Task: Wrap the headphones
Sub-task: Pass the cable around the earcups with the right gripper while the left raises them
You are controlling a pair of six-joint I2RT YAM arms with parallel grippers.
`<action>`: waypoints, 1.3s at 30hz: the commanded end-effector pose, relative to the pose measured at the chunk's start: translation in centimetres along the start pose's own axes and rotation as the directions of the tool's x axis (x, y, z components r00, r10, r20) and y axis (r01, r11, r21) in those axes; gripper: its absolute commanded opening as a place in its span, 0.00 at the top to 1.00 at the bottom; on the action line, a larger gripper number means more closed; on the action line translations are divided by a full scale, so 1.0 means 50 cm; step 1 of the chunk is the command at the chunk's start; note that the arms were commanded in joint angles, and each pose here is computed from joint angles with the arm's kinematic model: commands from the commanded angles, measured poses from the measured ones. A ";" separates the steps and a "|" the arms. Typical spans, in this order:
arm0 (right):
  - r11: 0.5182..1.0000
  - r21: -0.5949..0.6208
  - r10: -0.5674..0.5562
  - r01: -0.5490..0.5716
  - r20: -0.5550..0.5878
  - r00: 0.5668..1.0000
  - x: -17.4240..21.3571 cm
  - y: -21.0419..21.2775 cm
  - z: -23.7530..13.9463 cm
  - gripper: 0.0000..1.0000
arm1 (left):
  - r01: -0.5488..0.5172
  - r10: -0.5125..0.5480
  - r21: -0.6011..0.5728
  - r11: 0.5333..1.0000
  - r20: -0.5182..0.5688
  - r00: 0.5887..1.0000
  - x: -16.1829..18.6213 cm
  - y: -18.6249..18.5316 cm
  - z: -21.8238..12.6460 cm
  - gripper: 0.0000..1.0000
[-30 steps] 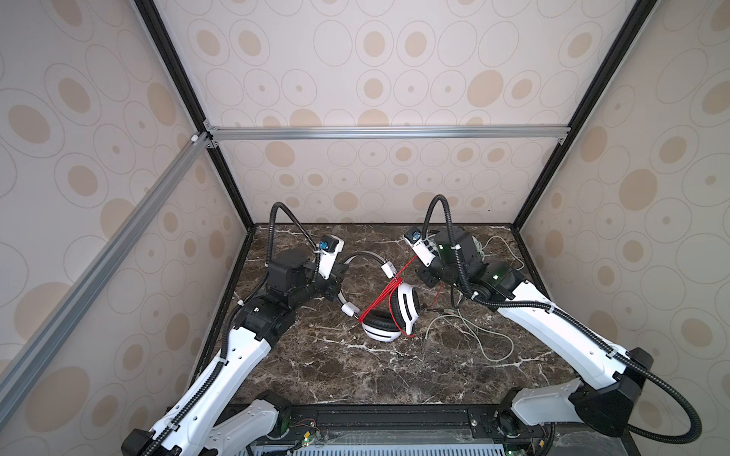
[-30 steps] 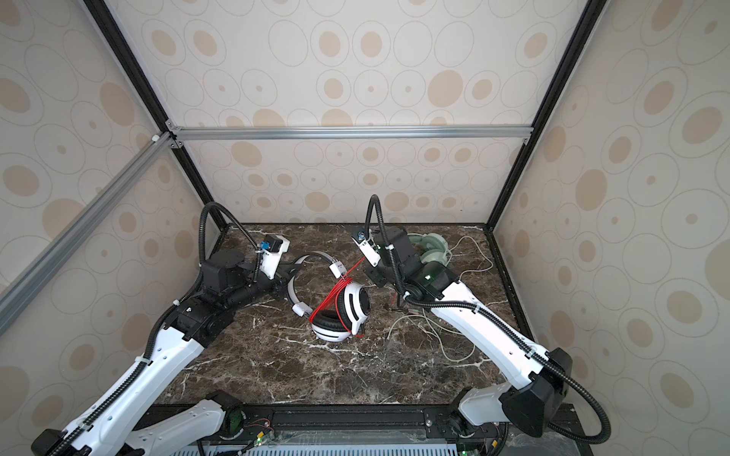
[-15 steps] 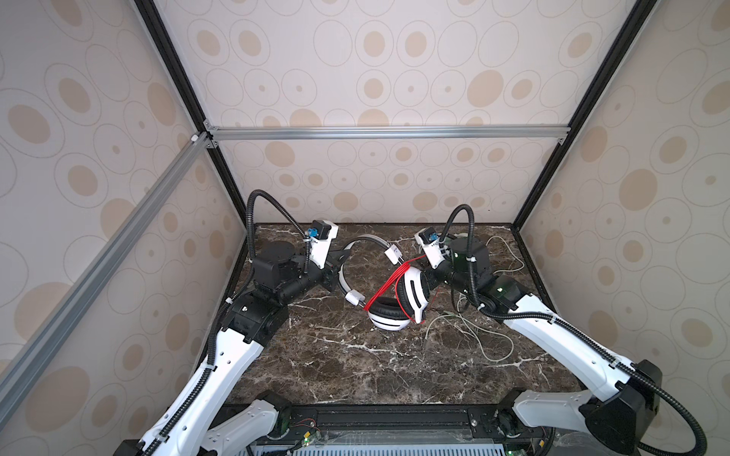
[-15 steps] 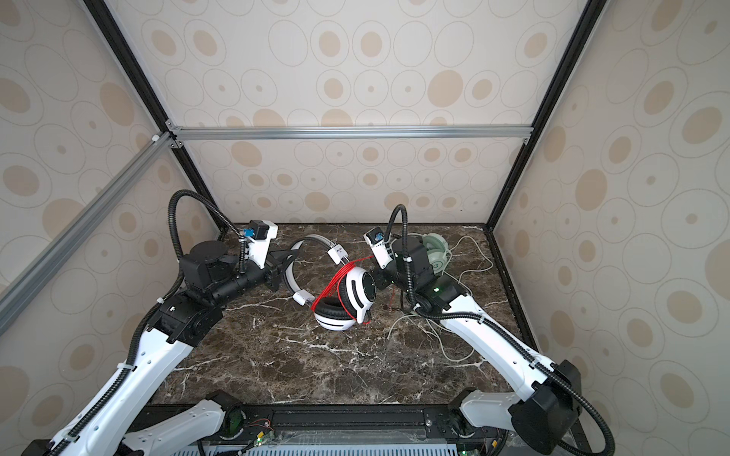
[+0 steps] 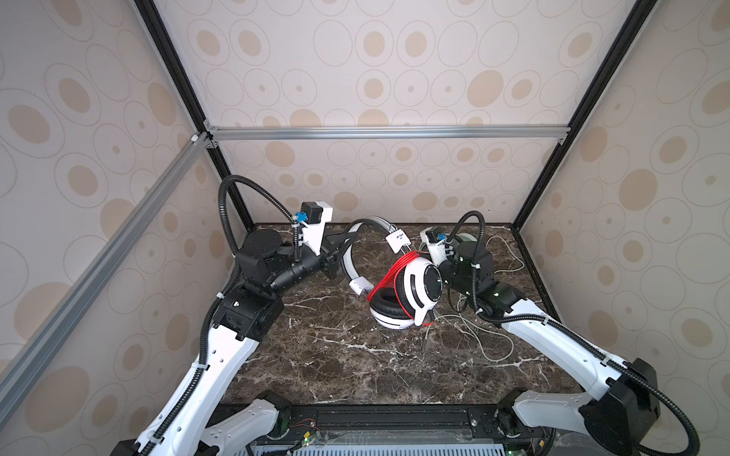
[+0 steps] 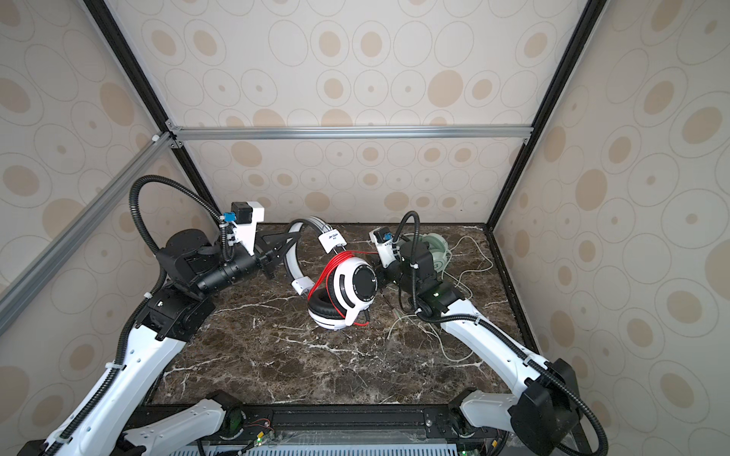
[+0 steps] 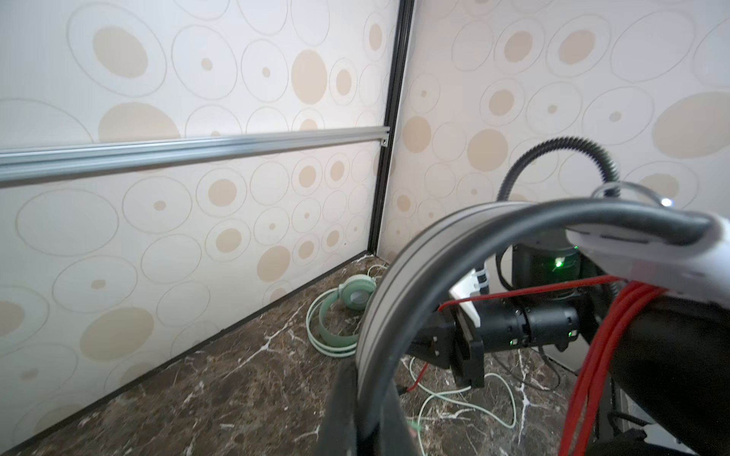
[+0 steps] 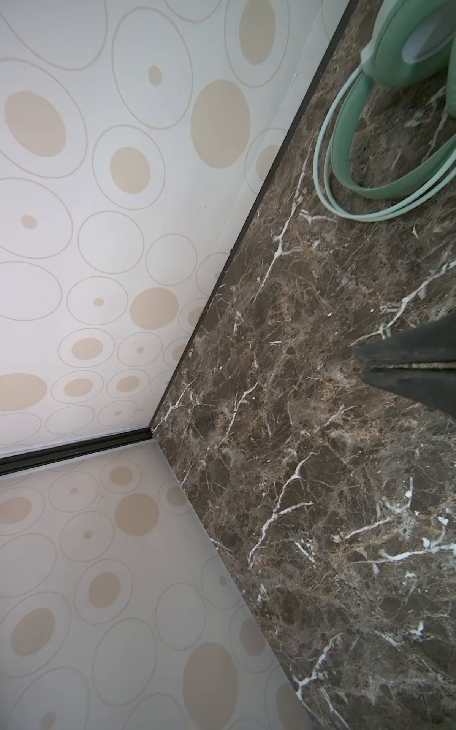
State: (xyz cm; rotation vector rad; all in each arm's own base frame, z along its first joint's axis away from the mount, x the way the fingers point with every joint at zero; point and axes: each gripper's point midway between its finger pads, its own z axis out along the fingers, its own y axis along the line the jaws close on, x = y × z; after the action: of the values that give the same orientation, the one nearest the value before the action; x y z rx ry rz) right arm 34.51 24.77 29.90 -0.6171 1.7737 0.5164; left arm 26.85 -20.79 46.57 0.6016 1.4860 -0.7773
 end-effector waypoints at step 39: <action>0.976 -0.146 0.170 -0.159 0.067 0.983 0.152 0.036 0.041 0.75 | 0.102 -0.156 0.141 0.985 0.449 0.880 -0.301 -0.032 -0.011 1.00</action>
State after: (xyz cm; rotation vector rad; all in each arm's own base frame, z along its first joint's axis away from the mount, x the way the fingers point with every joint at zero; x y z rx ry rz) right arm 33.36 26.56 21.56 -0.5542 1.7673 0.7595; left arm 29.87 -21.91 55.37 0.4046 1.2555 -0.9838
